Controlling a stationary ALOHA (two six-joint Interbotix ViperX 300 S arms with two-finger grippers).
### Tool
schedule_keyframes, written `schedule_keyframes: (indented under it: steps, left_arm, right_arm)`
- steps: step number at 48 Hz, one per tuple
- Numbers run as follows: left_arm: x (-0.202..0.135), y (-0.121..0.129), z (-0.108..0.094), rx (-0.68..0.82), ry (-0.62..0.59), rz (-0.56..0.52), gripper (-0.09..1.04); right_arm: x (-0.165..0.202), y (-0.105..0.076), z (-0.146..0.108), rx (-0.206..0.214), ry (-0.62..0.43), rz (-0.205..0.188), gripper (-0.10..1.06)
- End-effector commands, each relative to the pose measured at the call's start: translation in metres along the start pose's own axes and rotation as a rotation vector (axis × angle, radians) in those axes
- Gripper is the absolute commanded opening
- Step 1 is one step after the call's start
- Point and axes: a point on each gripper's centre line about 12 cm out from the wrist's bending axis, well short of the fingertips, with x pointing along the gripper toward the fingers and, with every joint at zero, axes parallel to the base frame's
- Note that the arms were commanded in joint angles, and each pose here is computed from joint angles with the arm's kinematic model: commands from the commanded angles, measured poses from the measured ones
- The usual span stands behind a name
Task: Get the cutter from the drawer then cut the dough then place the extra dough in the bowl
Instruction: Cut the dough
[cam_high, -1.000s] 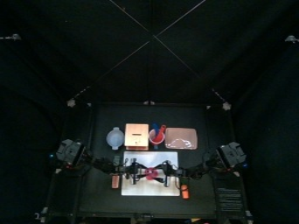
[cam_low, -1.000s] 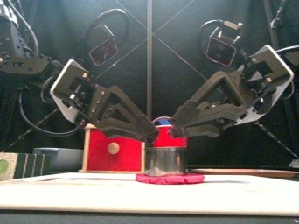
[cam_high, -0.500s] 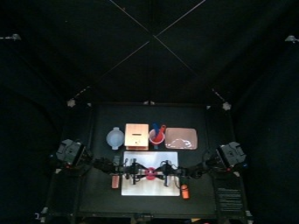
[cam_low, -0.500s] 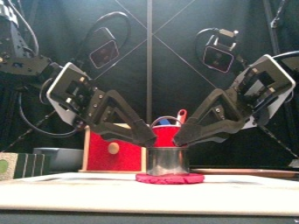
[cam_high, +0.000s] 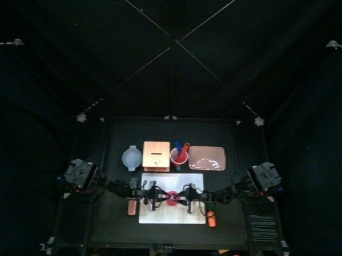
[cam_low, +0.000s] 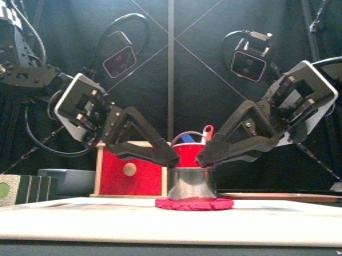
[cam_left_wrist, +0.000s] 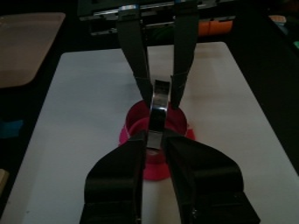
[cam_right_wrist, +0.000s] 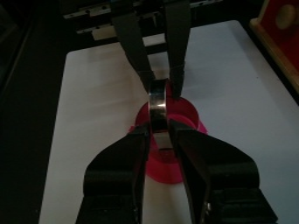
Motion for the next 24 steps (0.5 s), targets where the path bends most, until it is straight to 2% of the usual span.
schedule_keyframes:
  steps: [1,13,24]
  left_arm:
    - [0.0010,-0.0029,0.0108,-0.007,-0.013,-0.014,0.55]
    - [0.0008,-0.0039,0.0065,-0.009,0.026,-0.022,0.50]
    - [0.0008,-0.0040,0.0064,-0.007,0.028,-0.024,0.50]
  right_arm:
    - [-0.0012,0.0032,0.0169,0.017,-0.048,0.011,0.64]
    - [-0.0002,0.0012,0.0170,0.012,-0.037,0.010,0.54]
    - [0.0007,-0.0014,0.0090,0.014,0.026,0.008,0.52]
